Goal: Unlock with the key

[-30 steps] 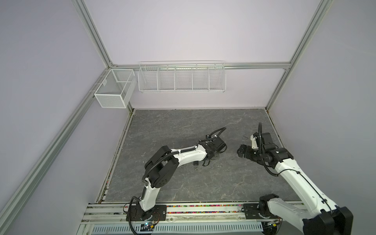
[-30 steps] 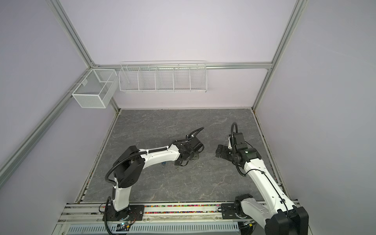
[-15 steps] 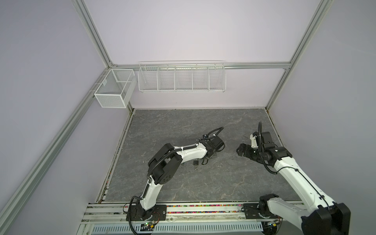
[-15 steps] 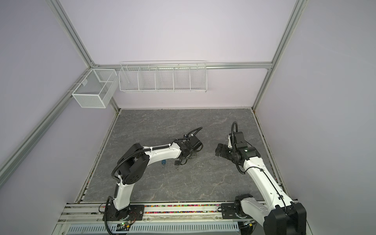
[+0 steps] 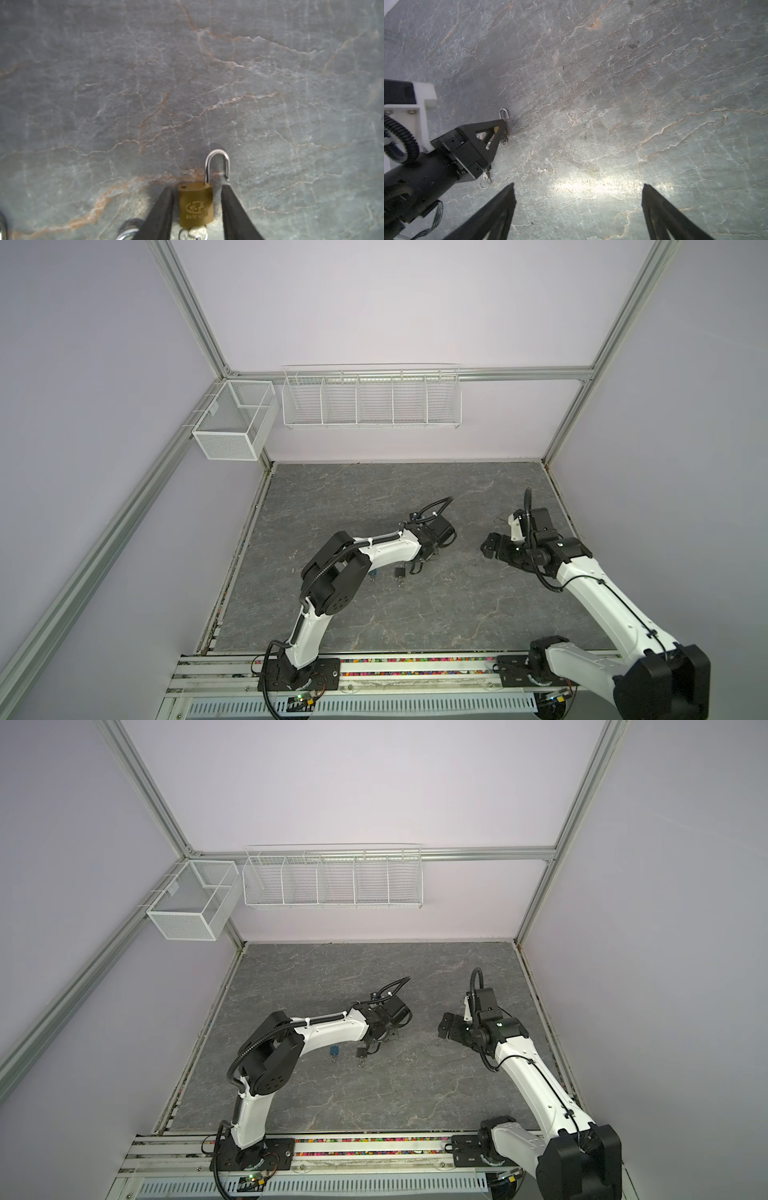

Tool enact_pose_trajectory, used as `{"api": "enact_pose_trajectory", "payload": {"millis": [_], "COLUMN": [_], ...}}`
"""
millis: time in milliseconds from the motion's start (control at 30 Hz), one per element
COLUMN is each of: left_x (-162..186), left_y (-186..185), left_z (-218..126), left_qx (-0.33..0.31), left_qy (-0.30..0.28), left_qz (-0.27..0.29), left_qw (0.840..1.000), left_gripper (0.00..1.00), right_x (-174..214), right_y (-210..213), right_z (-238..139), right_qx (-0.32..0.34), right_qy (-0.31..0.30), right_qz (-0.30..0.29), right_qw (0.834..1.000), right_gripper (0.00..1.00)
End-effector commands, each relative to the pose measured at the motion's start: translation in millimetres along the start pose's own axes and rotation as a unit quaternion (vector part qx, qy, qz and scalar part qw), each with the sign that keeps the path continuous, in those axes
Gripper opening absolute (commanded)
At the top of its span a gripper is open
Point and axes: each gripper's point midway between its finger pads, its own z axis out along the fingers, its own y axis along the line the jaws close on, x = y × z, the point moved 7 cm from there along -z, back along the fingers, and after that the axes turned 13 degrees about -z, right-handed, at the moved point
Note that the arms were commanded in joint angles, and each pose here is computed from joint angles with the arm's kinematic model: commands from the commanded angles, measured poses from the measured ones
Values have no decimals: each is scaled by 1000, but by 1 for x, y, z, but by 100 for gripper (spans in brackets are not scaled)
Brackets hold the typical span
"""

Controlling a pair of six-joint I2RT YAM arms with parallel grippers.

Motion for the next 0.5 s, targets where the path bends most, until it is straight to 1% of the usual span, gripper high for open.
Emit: {"api": "enact_pose_trajectory", "payload": {"millis": [0, 67, 133, 200, 267, 333, 400, 467], "left_x": [-6, -10, -16, -26, -38, -55, -76, -98], "left_y": [4, 1, 0, -1, 2, 11, 30, 55], "left_z": [-11, -19, -32, -51, -74, -99, -126, -147], "left_qx": [1, 13, 26, 43, 58, 70, 65, 45], "left_qy": [-15, -19, -27, -43, -68, -100, -144, -202], "left_qz": [-13, -17, -20, -24, -26, -28, -34, -42], "left_qw": [1000, 1000, 999, 998, 996, 992, 987, 977], "left_gripper": [47, 50, 57, 58, 69, 76, 87, 97], "right_x": [5, 5, 5, 4, 0, -6, -19, -30], "right_y": [-4, -5, -6, -7, -7, -7, -6, -10], "right_z": [-1, -3, -6, -9, -13, -19, -31, -38], "right_qx": [8, 14, 20, 23, 29, 39, 57, 89], "right_qy": [-3, -7, -13, -19, -28, -38, -67, -99], "right_qz": [3, 0, -4, -8, -14, -21, -33, -42], "right_qw": [1000, 1000, 1000, 1000, 999, 998, 996, 990], "right_gripper": [96, 96, 96, 95, 95, 95, 94, 93]}}
